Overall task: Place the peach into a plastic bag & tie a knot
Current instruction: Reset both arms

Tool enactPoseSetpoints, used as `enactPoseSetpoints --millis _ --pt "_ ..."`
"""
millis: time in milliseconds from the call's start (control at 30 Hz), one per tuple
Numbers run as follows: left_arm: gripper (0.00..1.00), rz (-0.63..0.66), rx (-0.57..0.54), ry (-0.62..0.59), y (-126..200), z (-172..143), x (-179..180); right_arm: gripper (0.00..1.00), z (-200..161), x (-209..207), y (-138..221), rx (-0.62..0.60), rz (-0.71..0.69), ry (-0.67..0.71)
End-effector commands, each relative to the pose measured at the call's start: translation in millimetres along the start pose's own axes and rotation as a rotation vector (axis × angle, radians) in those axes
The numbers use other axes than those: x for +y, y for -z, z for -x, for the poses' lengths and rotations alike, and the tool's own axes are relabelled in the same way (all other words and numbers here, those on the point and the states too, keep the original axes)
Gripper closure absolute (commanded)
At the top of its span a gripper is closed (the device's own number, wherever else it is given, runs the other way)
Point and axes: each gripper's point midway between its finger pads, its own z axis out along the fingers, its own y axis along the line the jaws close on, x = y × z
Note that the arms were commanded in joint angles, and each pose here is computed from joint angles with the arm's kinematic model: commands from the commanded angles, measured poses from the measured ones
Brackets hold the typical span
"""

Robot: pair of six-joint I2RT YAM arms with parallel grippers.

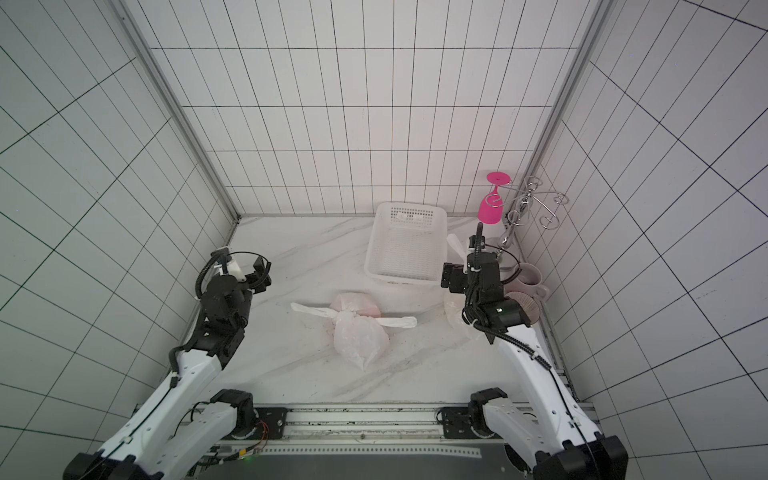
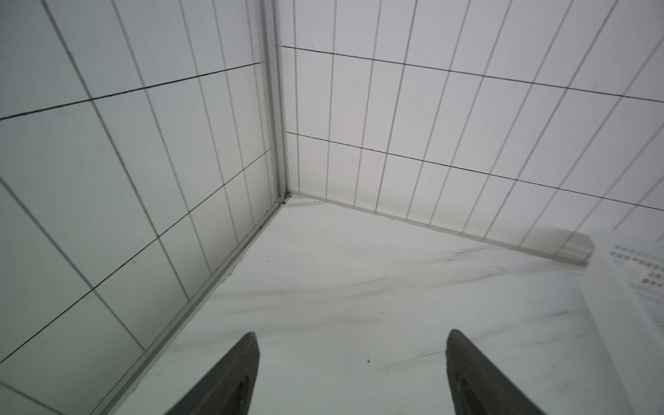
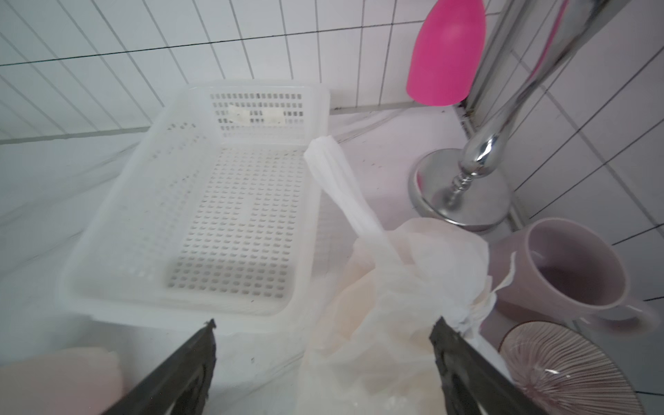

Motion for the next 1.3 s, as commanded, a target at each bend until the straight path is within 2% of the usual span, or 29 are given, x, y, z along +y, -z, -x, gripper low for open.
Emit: enactPoseSetpoints --millis 0,67,100,200,267,367,433,500,600,800,900,1000,1267 --pt "0.17 0.208 -0.085 0.028 -3.0 -13.0 37.9 0.05 0.3 -43.6 -25.1 -0.200 -0.274 0.037" --pt "0.17 0.216 -0.100 -0.010 -6.0 -33.4 42.6 0.05 -13.7 -38.3 -39.7 -0.228 -0.248 0.029" --pt "0.16 0.197 -0.090 -0.037 -9.1 -43.7 42.2 0.01 -21.5 -30.6 -48.2 -0.227 -0.212 0.057" --pt "0.15 0.109 -0.059 0.002 -21.1 -60.9 39.3 0.01 -40.4 -20.5 -64.6 -0.228 -0.171 0.101" --pt "0.03 0.027 -0.084 0.029 -27.5 -59.8 32.4 0.01 -46.1 -18.3 -68.9 -0.258 -0.152 0.111" --pt "0.02 -0.096 -0.118 0.065 -37.8 -59.8 18.8 0.01 -56.3 -19.3 -76.2 -0.196 -0.103 0.091" --pt "0.03 -0.182 -0.103 0.013 -46.2 -66.6 3.1 0.01 -70.5 -25.0 -83.5 -0.174 -0.090 0.056" --pt "0.03 -0.260 -0.083 -0.023 -52.1 -75.6 -11.8 0.01 -81.1 -29.1 -85.6 -0.190 -0.093 0.036" --pt "0.03 -0.318 -0.083 -0.065 -56.5 -88.2 -24.9 0.01 -85.9 -12.8 -90.5 -0.221 -0.008 0.092" --pt "0.02 -0.295 -0.046 -0.107 -70.2 -100.8 -34.3 0.01 -88.7 -25.2 -100.6 -0.212 -0.065 0.044" --pt "0.02 -0.274 -0.017 -0.112 -73.2 -102.1 -33.9 0.01 -91.5 -38.0 -112.3 -0.142 -0.119 -0.002" --pt "0.03 -0.242 0.012 -0.143 -76.8 -104.2 -37.5 0.01 -94.3 -46.5 -117.1 -0.094 -0.109 -0.046" --pt "0.03 -0.209 0.026 -0.177 -79.3 -107.0 -41.9 0.01 -92.7 -47.8 -118.0 -0.104 -0.087 -0.056"
